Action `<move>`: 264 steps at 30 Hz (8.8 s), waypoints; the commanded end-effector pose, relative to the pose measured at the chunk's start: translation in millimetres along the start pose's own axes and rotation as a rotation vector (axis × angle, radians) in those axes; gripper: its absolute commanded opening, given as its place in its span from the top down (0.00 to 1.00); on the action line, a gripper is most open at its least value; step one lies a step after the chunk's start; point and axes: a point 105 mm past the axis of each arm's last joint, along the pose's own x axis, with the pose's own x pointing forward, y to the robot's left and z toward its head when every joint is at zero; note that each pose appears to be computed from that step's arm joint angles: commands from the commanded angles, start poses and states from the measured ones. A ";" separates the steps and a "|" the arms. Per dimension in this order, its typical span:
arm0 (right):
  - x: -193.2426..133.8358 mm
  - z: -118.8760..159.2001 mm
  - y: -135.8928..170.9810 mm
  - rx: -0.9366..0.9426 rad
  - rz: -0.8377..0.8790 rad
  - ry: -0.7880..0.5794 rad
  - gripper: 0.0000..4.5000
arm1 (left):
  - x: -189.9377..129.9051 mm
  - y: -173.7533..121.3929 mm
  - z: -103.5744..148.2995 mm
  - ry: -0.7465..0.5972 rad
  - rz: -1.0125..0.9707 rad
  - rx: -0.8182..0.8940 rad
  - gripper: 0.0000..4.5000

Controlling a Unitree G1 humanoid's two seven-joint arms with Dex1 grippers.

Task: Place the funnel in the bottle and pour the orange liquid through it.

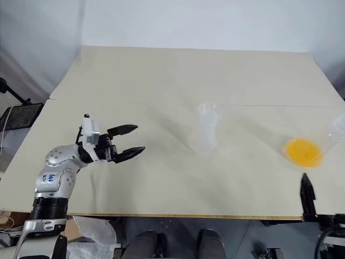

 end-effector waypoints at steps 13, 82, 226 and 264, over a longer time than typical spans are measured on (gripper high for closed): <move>58.2 -10.8 -57.2 0.101 -0.197 0.068 0.00 | -4.2 -23.2 1.1 -0.002 -0.059 -0.009 0.01; 183.4 35.0 24.7 0.078 0.308 -0.128 0.45 | 30.6 -44.6 31.1 -0.210 -0.163 0.017 0.00; 202.4 57.0 168.0 -1.431 0.440 -0.671 0.45 | 54.5 -39.1 19.2 -0.270 0.052 0.010 0.00; 202.6 58.8 167.2 -1.475 0.419 -0.695 0.45 | 59.9 -43.0 19.0 -0.288 0.047 0.003 0.00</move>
